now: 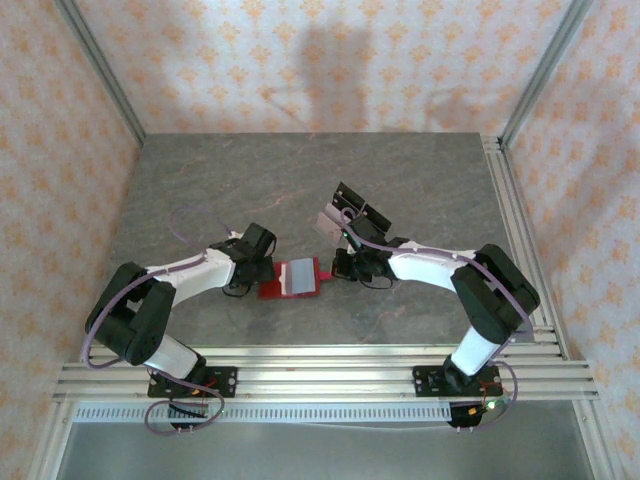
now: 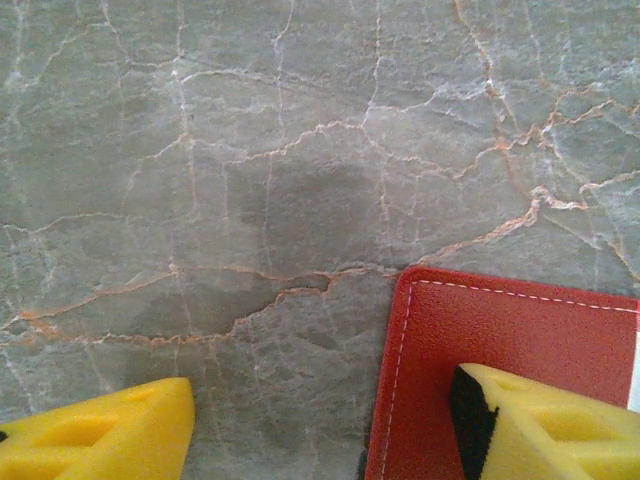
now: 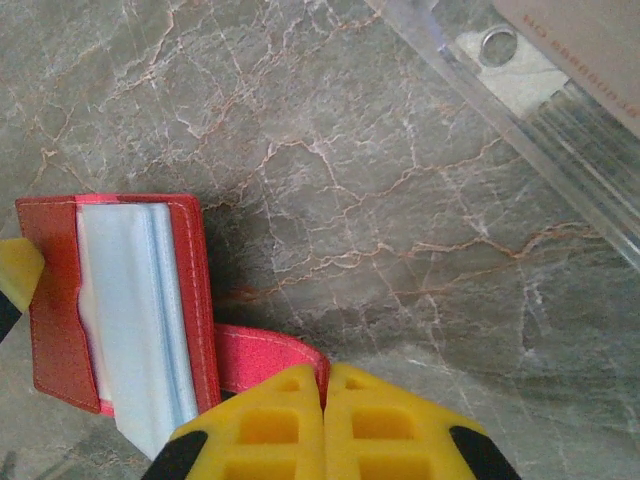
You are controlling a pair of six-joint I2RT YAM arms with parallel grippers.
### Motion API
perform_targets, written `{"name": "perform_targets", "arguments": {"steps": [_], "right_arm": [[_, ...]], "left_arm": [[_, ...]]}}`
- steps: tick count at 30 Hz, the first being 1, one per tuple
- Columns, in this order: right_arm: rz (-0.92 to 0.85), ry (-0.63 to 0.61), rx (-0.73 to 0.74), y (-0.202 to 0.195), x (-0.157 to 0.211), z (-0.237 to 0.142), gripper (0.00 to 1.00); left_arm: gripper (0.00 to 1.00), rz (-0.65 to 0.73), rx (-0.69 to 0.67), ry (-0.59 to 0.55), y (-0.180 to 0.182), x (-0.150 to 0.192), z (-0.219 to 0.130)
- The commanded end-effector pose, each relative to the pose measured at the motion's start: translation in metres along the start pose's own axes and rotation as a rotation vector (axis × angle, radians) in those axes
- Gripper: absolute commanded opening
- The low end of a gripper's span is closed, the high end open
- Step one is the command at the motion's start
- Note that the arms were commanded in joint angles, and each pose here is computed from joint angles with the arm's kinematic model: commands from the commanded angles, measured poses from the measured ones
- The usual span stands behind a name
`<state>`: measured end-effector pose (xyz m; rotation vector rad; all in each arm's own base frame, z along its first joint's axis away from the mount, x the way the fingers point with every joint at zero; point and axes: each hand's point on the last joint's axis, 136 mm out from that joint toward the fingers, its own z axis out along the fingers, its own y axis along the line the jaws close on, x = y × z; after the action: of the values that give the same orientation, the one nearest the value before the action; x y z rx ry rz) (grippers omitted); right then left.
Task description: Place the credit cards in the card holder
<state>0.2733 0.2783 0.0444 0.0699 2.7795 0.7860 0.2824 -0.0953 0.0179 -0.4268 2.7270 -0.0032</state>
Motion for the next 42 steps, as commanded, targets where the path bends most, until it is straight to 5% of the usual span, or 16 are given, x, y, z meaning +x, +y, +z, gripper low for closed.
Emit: {"name": "perform_targets", "arguments": {"steps": [1, 13, 27, 42], "right_arm": [[0.007, -0.029, 0.049, -0.010, -0.006, 0.000, 0.07], [-0.008, -0.013, 0.121, -0.026, -0.001, 0.004, 0.15], [-0.010, -0.015, 0.120, -0.027, 0.004, -0.014, 0.46], [-0.043, -0.038, 0.028, 0.010, -0.006, -0.052, 0.60]], "left_arm": [[0.70, 0.037, -0.043, 0.003, 0.007, 0.003, -0.007], [0.70, 0.057, -0.016, -0.015, -0.006, 0.006, -0.014], [0.71, 0.065, 0.004, -0.065, -0.021, -0.011, -0.037], [0.77, 0.064, -0.019, -0.178, -0.018, -0.042, -0.073]]}}
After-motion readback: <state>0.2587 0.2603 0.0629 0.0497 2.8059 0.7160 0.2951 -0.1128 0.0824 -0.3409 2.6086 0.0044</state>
